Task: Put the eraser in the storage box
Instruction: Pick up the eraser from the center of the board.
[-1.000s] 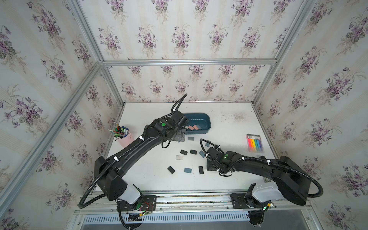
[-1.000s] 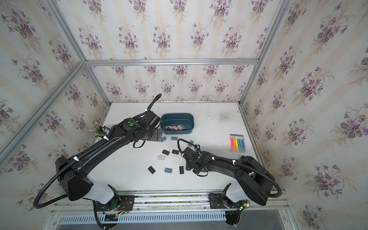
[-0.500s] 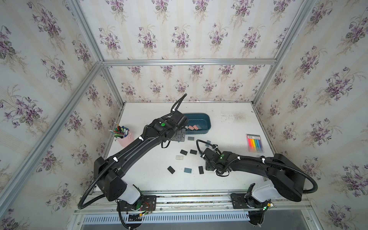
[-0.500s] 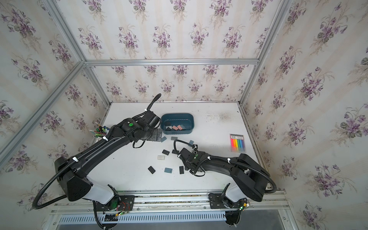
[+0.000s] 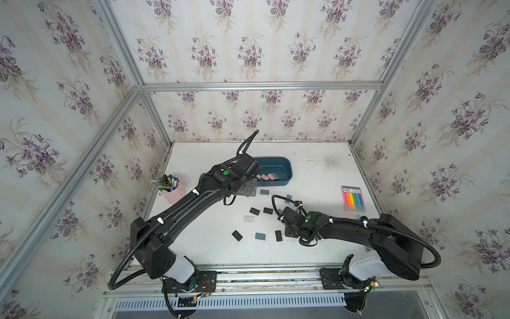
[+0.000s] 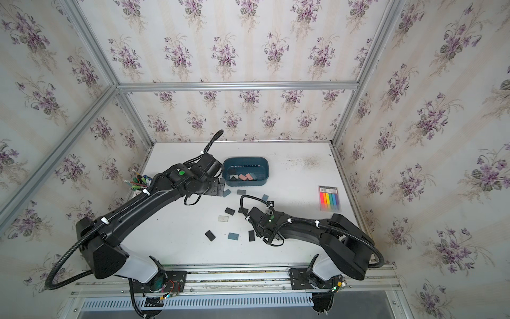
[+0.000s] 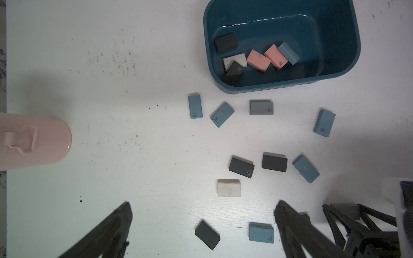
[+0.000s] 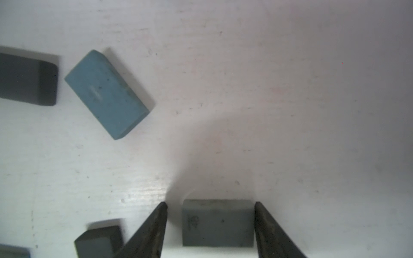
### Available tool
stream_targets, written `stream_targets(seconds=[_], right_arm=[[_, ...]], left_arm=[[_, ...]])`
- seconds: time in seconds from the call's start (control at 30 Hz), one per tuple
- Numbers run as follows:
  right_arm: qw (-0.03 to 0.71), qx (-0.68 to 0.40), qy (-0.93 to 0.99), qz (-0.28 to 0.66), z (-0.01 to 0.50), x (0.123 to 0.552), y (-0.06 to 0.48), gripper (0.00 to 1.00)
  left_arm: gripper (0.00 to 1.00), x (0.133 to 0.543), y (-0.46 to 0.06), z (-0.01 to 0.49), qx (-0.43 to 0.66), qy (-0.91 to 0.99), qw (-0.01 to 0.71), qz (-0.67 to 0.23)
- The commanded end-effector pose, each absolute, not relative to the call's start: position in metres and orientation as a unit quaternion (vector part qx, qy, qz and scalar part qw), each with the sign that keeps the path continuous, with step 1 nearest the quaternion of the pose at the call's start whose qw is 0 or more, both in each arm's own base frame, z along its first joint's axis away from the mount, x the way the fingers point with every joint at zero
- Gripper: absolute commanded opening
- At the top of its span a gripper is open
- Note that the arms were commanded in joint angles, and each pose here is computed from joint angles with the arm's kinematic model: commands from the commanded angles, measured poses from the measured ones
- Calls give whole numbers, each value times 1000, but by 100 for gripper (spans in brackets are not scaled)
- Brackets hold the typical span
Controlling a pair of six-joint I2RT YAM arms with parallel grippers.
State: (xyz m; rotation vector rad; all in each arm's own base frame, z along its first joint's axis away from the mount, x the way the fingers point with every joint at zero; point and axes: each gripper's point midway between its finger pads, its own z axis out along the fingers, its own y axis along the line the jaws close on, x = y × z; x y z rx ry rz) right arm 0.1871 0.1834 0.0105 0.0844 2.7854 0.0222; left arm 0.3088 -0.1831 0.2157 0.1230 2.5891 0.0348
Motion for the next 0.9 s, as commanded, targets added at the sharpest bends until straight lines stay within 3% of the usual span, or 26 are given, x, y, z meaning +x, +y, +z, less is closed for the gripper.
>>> stream_targets(seconds=[0.0,0.27,0.53,0.87], right_arm=[[128,44,991,-14,1,164,168,59],[127,43,991,-22,-4,162,167,58],[126,44,991,-18,-1,160,168,48],[141,44,989,-18,11,165,167,45]], left_arm=[[100,309,-183,216,46,961,272,12],[100,309,-181,217,45,961,274,15],[100,310,-182,215,44,962,269,12],[100,310,-181,212,43,963,265,12]])
